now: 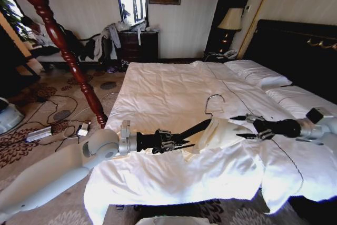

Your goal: Pick up the clothes from the bed and hang them on the clothes hanger.

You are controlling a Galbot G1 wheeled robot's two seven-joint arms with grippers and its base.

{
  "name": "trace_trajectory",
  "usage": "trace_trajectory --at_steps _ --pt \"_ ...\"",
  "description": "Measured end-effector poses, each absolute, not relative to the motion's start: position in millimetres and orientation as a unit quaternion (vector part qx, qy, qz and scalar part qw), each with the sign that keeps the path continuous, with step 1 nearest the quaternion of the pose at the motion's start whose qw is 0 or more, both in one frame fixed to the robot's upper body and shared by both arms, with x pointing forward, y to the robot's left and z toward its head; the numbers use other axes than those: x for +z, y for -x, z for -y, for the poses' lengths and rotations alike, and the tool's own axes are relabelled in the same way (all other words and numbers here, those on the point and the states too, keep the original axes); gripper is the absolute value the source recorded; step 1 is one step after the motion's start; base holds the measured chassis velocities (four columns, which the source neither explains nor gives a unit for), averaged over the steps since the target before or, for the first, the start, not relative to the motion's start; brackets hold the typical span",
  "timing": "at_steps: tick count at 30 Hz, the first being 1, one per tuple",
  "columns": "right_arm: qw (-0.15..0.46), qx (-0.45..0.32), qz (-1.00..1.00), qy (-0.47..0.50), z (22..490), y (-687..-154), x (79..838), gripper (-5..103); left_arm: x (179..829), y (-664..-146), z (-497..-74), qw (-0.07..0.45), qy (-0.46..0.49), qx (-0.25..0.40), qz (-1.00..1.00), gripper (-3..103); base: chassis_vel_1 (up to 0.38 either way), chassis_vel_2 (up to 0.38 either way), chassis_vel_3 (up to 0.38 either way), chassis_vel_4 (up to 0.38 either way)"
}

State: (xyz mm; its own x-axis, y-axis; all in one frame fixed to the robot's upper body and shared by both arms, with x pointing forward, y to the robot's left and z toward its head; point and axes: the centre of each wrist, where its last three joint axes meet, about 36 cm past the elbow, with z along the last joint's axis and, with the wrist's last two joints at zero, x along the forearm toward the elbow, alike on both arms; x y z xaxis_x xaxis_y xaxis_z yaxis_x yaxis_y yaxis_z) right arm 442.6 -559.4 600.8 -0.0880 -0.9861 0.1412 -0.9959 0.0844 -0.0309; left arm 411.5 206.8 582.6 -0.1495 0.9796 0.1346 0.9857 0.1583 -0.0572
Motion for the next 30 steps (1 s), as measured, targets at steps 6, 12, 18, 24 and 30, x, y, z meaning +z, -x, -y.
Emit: trace_trajectory --at_steps 6,12,18,24,30 --pt "0.051 0.061 0.729 -0.68 559 -442 600 40 583 -412 -204 0.067 0.651 -0.02 0.756 18 0.0 0.0 0.0 0.0" --pt "0.055 0.068 0.724 -0.684 553 -442 598 21 585 -411 -203 0.064 0.653 -0.02 0.754 18 0.0 0.0 0.0 0.0" --pt "0.054 0.073 0.72 -0.688 548 -441 599 21 586 -410 -204 0.063 0.653 -0.022 0.755 18 0.0 0.0 0.0 0.0" --pt "0.05 0.076 0.724 -0.684 544 -440 598 20 587 -411 -204 0.059 0.651 -0.025 0.756 18 0.0 0.0 0.0 0.0" --pt "0.035 0.078 0.733 -0.675 542 -439 597 20 593 -411 -207 0.04 0.639 -0.031 0.768 18 0.0 0.0 0.0 0.0"
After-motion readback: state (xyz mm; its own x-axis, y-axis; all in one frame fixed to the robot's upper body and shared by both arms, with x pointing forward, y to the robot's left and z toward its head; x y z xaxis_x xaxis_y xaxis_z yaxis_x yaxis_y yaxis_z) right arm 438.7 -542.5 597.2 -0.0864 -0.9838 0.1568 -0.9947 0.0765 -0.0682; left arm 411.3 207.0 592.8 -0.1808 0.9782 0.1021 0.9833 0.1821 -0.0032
